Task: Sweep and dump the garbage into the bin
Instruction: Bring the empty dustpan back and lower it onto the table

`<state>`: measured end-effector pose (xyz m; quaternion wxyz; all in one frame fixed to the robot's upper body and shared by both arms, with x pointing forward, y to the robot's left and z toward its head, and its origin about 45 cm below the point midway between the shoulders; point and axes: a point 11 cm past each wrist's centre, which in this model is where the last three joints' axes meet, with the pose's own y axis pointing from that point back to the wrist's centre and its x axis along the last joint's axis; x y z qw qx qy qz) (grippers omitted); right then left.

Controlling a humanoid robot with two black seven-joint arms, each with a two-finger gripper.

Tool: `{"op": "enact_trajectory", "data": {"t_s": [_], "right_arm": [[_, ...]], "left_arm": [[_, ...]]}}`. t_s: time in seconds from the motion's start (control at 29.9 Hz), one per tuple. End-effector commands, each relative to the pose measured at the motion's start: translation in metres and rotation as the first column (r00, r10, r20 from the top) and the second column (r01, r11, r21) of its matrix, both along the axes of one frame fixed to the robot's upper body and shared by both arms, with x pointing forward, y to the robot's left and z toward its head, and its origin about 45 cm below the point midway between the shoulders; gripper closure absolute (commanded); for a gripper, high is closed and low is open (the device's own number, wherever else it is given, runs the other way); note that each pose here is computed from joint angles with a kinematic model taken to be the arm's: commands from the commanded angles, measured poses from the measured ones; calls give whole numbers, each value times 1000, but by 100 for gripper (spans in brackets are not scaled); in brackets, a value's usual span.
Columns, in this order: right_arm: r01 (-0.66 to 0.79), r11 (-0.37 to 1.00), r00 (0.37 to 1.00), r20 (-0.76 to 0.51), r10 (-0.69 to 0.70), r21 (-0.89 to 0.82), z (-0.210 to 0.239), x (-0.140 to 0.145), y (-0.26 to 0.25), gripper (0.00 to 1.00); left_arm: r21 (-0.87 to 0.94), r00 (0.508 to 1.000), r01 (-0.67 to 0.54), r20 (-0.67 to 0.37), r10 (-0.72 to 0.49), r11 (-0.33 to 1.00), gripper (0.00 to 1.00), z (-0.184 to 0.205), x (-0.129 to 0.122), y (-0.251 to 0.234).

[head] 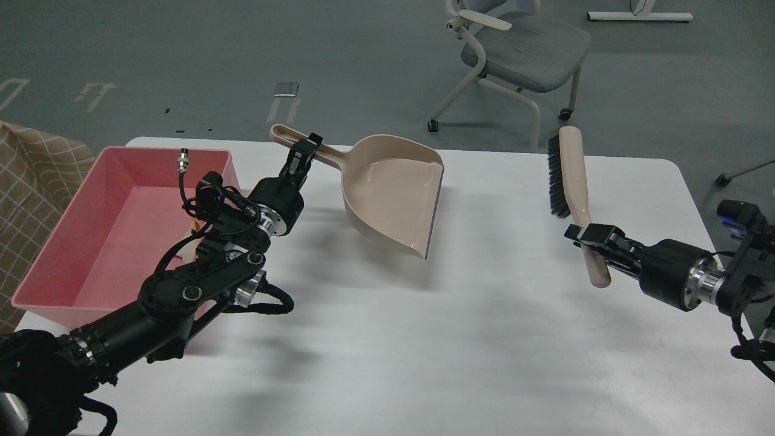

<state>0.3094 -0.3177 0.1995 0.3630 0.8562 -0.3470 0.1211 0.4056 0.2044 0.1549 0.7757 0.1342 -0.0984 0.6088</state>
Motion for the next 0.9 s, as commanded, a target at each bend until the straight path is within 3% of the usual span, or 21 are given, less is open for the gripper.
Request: {"op": "enact_trajectory", "data": {"t_s": [0.0,0.47,0.87], "right_arm": [[6,1000,1000,-21,-6,-19,-5,-6,-7,86],[31,999,992,-125,-35,-36,-37,-36,-17,86],[33,998,987,-158,-40,-47,-48,-45,-18,86]], "left_arm": [[-28,1000,20,-18,-21,999,93,-8,-8,-22],[13,998,66,4,-66,998,92,-26,-30,-50],[39,993,121,-6,-121,992,91,-50,-52,-77]]}}
